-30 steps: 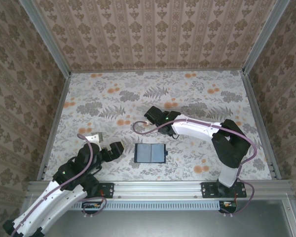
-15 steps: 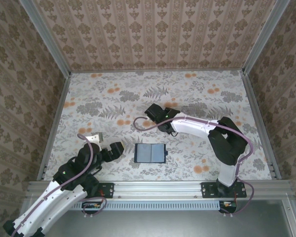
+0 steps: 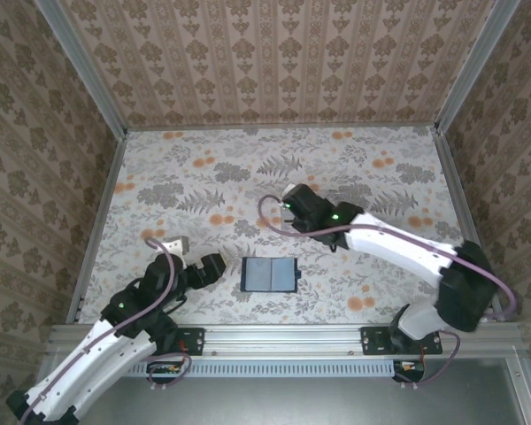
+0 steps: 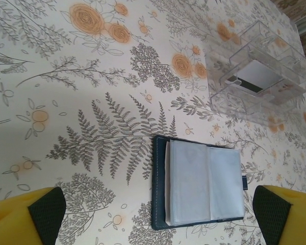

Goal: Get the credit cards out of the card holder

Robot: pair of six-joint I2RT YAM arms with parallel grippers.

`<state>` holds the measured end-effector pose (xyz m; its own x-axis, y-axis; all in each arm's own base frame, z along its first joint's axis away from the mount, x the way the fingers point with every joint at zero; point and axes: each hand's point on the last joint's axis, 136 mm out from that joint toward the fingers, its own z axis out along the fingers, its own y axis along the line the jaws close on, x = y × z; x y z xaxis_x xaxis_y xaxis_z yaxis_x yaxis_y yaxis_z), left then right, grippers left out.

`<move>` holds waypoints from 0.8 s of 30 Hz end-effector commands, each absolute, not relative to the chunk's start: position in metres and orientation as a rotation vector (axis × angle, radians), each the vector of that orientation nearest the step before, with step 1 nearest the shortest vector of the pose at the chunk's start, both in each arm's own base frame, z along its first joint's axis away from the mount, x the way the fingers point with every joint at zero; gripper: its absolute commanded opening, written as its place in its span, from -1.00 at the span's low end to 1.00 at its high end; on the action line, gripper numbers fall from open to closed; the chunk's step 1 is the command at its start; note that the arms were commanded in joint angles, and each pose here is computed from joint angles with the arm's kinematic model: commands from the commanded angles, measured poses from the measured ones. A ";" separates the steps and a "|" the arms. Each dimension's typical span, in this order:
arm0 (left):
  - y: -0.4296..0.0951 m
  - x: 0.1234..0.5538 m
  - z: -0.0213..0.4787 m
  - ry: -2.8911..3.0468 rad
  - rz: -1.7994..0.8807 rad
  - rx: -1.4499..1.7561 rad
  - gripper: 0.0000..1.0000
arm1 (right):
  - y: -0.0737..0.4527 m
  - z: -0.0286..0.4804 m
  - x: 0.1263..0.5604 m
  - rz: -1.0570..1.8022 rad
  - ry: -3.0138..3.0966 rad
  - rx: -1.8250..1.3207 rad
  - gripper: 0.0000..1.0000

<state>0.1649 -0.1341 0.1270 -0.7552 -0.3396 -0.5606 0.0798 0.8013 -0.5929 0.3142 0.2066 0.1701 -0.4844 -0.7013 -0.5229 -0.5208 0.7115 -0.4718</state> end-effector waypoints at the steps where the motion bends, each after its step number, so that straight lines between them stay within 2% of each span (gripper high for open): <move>1: -0.150 0.172 0.127 2.302 -0.860 -0.192 0.93 | 0.222 0.157 0.274 0.062 2.308 -0.780 -0.31; 6: -0.169 0.178 0.113 2.369 -0.893 -0.198 0.73 | 0.230 0.131 0.238 0.354 2.410 -0.651 -0.37; 10: -0.182 0.180 0.104 2.410 -0.893 -0.200 0.64 | 0.234 0.102 0.220 0.459 2.502 -0.582 -0.36; 24: -0.223 0.176 0.076 2.552 -0.846 -0.105 0.25 | 0.254 0.028 0.202 0.519 2.671 -0.563 -0.32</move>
<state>0.1679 -0.2048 0.0561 -0.9076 -0.1964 -0.3711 0.0357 0.8446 -0.5343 0.2048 0.2441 0.0328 -0.8432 -0.3341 -0.4212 -0.4553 0.8603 0.2291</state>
